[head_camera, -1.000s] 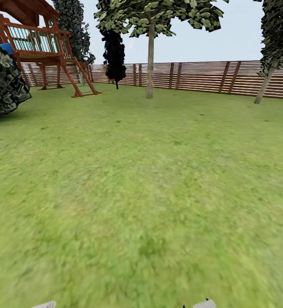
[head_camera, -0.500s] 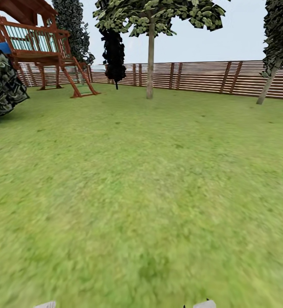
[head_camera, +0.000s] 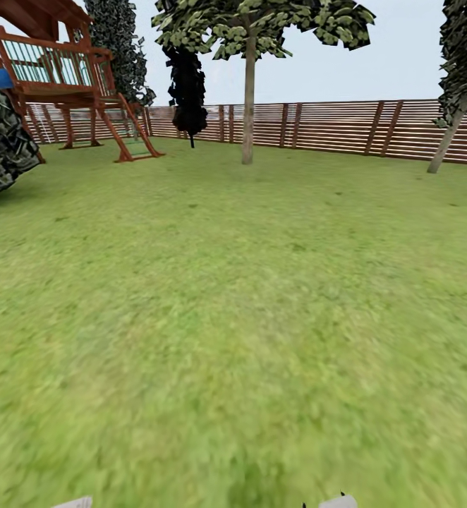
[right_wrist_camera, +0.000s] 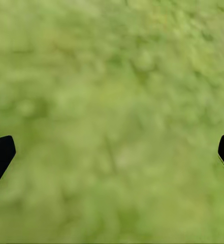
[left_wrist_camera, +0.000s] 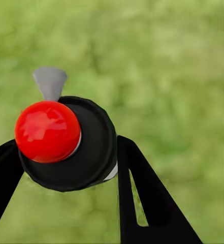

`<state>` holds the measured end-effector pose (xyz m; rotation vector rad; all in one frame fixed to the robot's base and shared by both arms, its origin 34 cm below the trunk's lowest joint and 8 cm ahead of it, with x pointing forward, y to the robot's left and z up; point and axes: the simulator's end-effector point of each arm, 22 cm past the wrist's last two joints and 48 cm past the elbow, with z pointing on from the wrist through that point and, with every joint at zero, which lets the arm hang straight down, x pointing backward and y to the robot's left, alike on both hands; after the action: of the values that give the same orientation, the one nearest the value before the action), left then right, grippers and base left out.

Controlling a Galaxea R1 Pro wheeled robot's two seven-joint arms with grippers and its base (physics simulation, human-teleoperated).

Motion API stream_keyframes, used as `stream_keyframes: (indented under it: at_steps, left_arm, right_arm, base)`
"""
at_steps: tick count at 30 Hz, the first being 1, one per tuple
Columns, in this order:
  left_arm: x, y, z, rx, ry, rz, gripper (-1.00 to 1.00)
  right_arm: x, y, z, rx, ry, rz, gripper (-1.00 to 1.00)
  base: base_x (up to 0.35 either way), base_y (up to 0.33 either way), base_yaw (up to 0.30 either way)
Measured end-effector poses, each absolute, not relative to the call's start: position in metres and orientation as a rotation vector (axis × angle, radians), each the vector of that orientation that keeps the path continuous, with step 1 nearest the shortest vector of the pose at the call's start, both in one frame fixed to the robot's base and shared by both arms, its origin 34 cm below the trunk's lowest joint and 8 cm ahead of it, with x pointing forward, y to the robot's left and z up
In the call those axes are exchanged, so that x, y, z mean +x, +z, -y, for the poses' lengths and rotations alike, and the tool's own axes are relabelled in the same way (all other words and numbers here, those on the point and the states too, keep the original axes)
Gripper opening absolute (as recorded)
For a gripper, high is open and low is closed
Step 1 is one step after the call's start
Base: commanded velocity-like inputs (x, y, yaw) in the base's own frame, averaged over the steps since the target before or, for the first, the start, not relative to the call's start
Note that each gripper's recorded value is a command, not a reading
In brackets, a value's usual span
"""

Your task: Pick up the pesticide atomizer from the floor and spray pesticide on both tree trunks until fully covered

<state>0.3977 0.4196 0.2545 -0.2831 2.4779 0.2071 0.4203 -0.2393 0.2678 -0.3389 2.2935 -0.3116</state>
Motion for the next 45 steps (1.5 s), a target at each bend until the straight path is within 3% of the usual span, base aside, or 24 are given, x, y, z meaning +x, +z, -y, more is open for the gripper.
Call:
stream_keyframes:
  at_steps: [9, 45]
  left_arm:
    - [0.3978, 0.2546, -0.4197, -0.283, 0.207, -2.477, -1.0]
    - [0.3979, 0.2547, -0.4197, -0.283, 0.207, -2.476, -1.0]
  right_arm:
    - [0.4204, 0.2678, 0.2388, -0.342, -0.31, -2.293, 1.0]
    - [0.4204, 0.2678, 0.2377, -0.342, -0.308, -2.293, 1.0]
  base:
    - [0.339, -0.002, -0.134]
    - [0.337, -0.092, -0.02]
